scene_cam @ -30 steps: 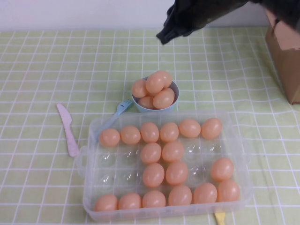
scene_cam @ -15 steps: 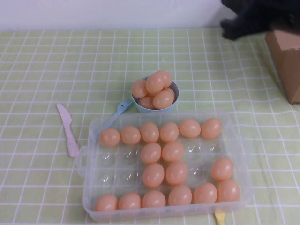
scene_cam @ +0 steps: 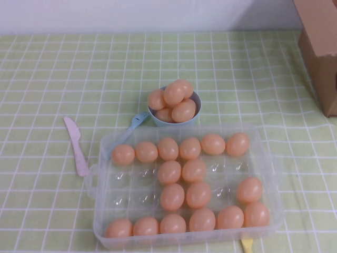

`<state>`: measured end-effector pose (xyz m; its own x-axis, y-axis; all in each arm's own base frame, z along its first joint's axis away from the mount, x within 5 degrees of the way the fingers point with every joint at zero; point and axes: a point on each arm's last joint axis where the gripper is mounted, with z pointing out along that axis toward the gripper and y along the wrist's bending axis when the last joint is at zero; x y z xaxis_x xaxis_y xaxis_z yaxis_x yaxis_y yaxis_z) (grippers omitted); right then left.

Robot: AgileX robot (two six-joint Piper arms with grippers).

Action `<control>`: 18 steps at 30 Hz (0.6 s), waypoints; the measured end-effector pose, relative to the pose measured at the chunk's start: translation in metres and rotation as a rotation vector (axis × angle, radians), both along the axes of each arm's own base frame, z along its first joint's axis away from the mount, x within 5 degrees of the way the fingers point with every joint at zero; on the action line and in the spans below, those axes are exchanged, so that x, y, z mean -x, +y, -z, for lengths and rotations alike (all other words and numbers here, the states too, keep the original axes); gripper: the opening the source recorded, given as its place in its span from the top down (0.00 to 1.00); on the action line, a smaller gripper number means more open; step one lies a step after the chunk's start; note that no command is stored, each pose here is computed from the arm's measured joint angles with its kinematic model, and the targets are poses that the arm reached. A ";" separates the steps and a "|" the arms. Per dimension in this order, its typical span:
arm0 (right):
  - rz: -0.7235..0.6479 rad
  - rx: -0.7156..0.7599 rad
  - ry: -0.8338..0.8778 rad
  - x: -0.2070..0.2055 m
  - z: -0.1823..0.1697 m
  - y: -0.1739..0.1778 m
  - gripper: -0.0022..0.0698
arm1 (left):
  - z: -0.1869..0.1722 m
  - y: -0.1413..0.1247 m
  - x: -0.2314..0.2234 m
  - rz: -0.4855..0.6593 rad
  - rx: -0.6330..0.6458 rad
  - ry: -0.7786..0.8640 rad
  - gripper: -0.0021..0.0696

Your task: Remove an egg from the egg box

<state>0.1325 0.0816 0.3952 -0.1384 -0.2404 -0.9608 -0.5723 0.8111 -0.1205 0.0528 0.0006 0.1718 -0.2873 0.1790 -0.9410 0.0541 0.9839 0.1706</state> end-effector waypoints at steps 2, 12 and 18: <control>-0.004 0.060 0.032 0.011 0.003 -0.007 0.99 | 0.000 0.000 0.000 0.000 0.000 0.000 0.98; 0.031 0.164 0.038 0.051 0.027 -0.036 0.99 | 0.000 0.000 0.000 0.000 0.000 0.000 0.98; 0.112 0.122 0.044 0.064 0.057 -0.050 0.99 | 0.000 0.000 0.000 0.000 0.000 0.000 0.98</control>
<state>0.0684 0.0319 0.3386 -0.2121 -0.3355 -0.9179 -0.4861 0.8510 -0.1987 0.0528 0.0006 0.1718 -0.2873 0.1790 -0.9410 0.0541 0.9839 0.1706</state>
